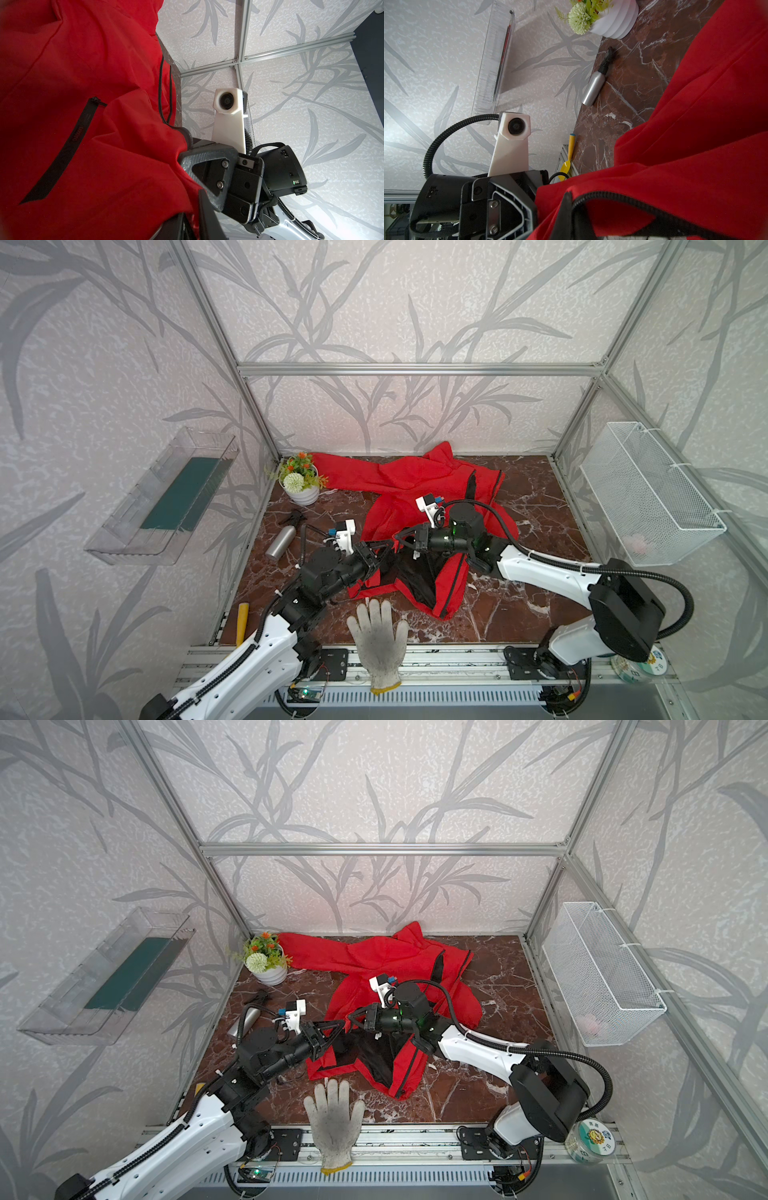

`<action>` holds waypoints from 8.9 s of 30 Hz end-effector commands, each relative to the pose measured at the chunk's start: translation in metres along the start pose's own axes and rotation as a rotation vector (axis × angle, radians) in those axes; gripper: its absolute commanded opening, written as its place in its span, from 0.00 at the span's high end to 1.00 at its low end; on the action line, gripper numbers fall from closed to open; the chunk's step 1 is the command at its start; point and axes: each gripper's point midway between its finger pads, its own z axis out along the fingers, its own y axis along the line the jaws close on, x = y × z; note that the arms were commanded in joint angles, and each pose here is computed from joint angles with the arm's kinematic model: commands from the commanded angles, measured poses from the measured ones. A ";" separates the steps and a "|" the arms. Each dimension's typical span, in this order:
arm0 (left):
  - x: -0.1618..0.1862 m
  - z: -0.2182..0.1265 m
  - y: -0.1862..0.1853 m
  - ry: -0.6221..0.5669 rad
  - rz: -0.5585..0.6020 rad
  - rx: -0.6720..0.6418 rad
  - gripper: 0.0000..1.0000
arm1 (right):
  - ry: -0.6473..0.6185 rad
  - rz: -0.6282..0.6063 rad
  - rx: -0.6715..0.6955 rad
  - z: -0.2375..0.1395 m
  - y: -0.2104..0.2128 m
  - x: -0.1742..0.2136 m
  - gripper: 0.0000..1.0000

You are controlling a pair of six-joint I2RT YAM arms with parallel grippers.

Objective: Zip up the jacket

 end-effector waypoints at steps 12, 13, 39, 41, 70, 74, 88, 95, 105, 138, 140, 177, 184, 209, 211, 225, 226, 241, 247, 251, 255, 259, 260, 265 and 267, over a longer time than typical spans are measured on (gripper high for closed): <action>-0.004 -0.003 -0.023 -0.007 0.012 0.068 0.68 | 0.032 -0.006 0.008 0.009 0.009 -0.003 1.00; -0.004 -0.003 -0.023 -0.007 0.012 0.068 0.66 | 0.038 -0.001 0.012 0.009 0.008 -0.003 1.00; 0.000 -0.006 -0.006 -0.001 0.031 0.003 0.56 | 0.169 0.075 0.099 0.018 0.004 0.006 1.00; 0.000 -0.006 -0.006 0.000 0.034 0.002 0.57 | 0.175 0.079 0.096 0.019 0.004 0.007 1.00; 0.001 -0.009 0.007 0.003 0.052 -0.055 1.00 | 0.083 0.038 0.131 -0.004 0.014 -0.007 0.43; 0.001 -0.009 0.006 0.002 0.062 -0.059 1.00 | 0.035 0.037 0.262 -0.031 -0.008 -0.002 0.39; 0.002 -0.007 0.007 0.017 0.075 -0.072 1.00 | 0.054 0.146 0.597 -0.123 -0.091 0.083 0.31; 0.004 -0.002 0.010 0.033 0.070 -0.078 1.00 | -0.037 0.125 0.556 -0.131 -0.115 0.091 0.27; 0.003 -0.001 0.015 0.031 0.068 -0.097 1.00 | -0.043 0.079 0.471 -0.129 -0.131 0.093 0.25; -0.011 0.001 0.022 0.022 0.057 -0.115 1.00 | 0.105 0.023 0.211 -0.049 -0.099 0.067 0.32; -0.012 0.002 0.024 0.022 0.053 -0.121 1.00 | 0.111 0.027 0.197 -0.042 -0.100 0.065 0.31; -0.027 -0.002 0.044 0.080 0.029 -0.161 1.00 | -0.352 0.505 0.660 -0.076 -0.102 0.126 0.24; -0.028 -0.001 0.042 0.079 0.019 -0.141 1.00 | -0.412 0.570 0.685 -0.068 -0.111 0.133 0.19; -0.031 0.000 0.052 0.070 -0.004 -0.146 1.00 | -0.498 0.685 0.719 -0.062 -0.134 0.158 0.17; -0.031 0.000 0.053 0.068 -0.007 -0.148 1.00 | -0.516 0.681 0.722 -0.064 -0.137 0.156 0.17; -0.033 0.000 0.052 0.067 -0.007 -0.150 1.00 | -0.560 0.644 0.710 -0.065 -0.148 0.146 0.17; -0.033 0.000 0.052 0.067 -0.007 -0.151 1.00 | -0.557 0.643 0.713 -0.064 -0.148 0.145 0.18; -0.034 -0.004 0.050 0.058 -0.004 -0.156 1.00 | -0.545 0.652 0.766 -0.055 -0.172 0.142 0.50; -0.034 -0.006 0.052 0.049 -0.004 -0.163 1.00 | -0.563 0.681 0.863 -0.067 -0.185 0.150 0.60; -0.034 -0.009 0.053 0.041 -0.004 -0.166 1.00 | -0.581 0.667 0.890 -0.074 -0.190 0.147 0.69; -0.034 -0.010 0.053 0.039 -0.004 -0.169 1.00 | -0.605 0.644 0.926 -0.087 -0.193 0.143 0.84; -0.034 -0.010 0.052 0.038 -0.003 -0.169 1.00 | -0.635 0.620 1.004 -0.115 -0.202 0.138 0.87; -0.034 -0.010 0.054 0.040 -0.004 -0.172 1.00 | -0.644 0.620 1.019 -0.122 -0.206 0.135 0.87; -0.032 -0.010 0.058 0.047 -0.012 -0.178 1.00 | -0.657 0.627 1.063 -0.154 -0.223 0.125 0.87; -0.032 -0.009 0.061 0.048 -0.016 -0.182 1.00 | -0.645 0.619 1.068 -0.164 -0.226 0.118 0.87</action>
